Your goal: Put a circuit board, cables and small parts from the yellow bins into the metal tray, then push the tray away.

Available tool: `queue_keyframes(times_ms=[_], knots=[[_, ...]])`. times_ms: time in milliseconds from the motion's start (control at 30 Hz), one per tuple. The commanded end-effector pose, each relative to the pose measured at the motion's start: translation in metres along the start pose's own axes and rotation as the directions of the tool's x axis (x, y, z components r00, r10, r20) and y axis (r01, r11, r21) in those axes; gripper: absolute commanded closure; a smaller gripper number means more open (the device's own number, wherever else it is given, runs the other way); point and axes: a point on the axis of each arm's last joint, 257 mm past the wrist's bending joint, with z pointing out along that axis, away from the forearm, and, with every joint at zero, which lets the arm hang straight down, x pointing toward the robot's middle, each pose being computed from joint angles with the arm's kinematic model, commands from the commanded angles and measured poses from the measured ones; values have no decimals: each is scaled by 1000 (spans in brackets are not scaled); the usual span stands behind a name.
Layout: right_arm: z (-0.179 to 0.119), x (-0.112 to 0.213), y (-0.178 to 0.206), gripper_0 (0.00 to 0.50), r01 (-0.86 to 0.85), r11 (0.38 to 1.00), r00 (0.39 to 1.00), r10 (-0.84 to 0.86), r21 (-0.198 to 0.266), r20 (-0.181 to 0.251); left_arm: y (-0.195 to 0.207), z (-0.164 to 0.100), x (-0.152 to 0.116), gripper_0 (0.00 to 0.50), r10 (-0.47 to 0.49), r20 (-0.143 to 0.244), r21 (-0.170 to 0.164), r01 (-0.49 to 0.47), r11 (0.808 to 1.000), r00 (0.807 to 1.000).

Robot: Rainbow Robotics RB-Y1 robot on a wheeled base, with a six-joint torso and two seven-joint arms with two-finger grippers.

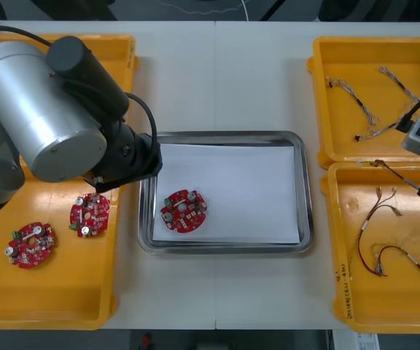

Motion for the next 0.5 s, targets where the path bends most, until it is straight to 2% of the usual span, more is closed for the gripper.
queue_keyframes(times_ms=[33, 100, 233, 300, 500], knots=[[1, -41, 11, 500, 106, 994, 994, -107, 19, 20, 34, -28, -28, 0, -30, 42, -24, 31, 999, 999], [5, -50, 16, 500, 141, 990, 990, -141, 16, 18, 46, -37, -35, 0, -45, 45, -34, 46, 998, 998], [10, -81, 28, 500, 229, 973, 972, -230, 23, 45, 73, -54, -49, 0, -88, 30, -58, 90, 994, 996], [12, -95, 36, 500, 261, 965, 963, -262, 23, 60, 82, -59, -56, 0, -103, 24, -59, 104, 993, 994], [24, -139, 65, 500, 347, 938, 932, -347, 13, 105, 124, -67, -83, 0, -131, 21, -99, 133, 986, 991]])
